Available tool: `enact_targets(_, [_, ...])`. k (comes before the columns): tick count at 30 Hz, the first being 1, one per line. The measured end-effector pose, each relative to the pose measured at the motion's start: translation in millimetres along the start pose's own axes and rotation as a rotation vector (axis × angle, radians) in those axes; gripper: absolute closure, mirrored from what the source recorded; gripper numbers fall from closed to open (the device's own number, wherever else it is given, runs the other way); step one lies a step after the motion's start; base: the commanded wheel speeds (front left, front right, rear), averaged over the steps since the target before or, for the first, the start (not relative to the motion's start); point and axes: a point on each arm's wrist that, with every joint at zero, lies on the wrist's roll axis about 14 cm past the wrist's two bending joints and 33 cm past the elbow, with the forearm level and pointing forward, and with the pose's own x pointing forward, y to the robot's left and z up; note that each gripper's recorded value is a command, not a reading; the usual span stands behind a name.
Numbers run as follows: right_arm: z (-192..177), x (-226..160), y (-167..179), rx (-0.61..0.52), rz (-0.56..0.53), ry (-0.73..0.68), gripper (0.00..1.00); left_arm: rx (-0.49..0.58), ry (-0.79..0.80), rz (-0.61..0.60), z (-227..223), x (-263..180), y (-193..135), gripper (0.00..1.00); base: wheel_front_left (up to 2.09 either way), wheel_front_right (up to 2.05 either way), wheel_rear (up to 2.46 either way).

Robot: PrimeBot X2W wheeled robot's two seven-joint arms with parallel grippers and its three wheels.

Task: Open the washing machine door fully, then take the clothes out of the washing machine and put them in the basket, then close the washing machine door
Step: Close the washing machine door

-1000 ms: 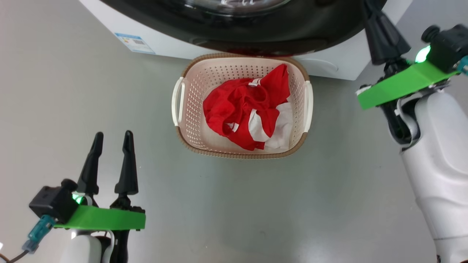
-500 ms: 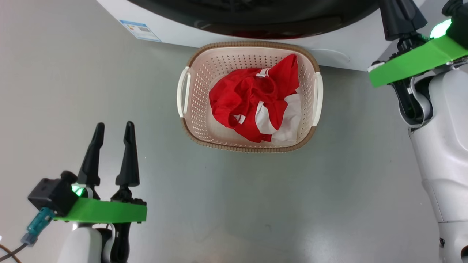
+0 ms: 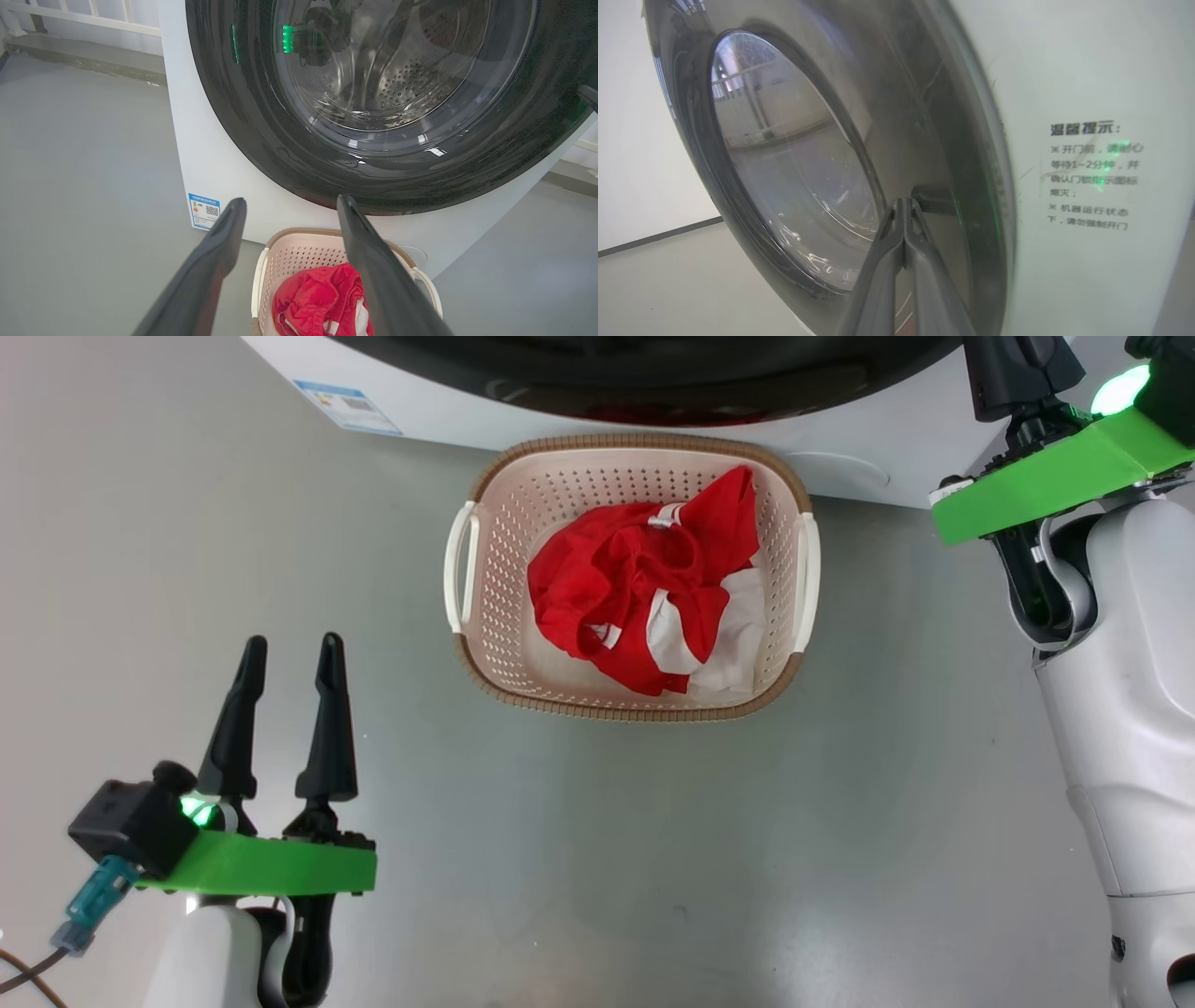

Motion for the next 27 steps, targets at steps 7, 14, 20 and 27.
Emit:
enact_targets(7, [4,-8,5,-0.04,0.027,0.028,0.0,-0.009,-0.017,-0.015,6,0,-5,0.0,0.0,0.0,0.0])
enact_targets(14, [-12,-37,8,-0.023,0.023,0.113,0.0,-0.017,-0.027,-0.029,10,-1,-10,0.0,0.0,0.0,0.0])
enact_targets(20, [-10,-62,2,-0.031,-0.006,0.142,0.0,-0.016,-0.017,-0.027,9,-8,-7,0.0,0.0,0.0,0.0])
enact_targets(27, [-11,-105,-11,-0.026,-0.087,0.186,0.0,-0.022,-0.018,-0.035,11,-14,-9,0.0,0.0,0.0,0.0])
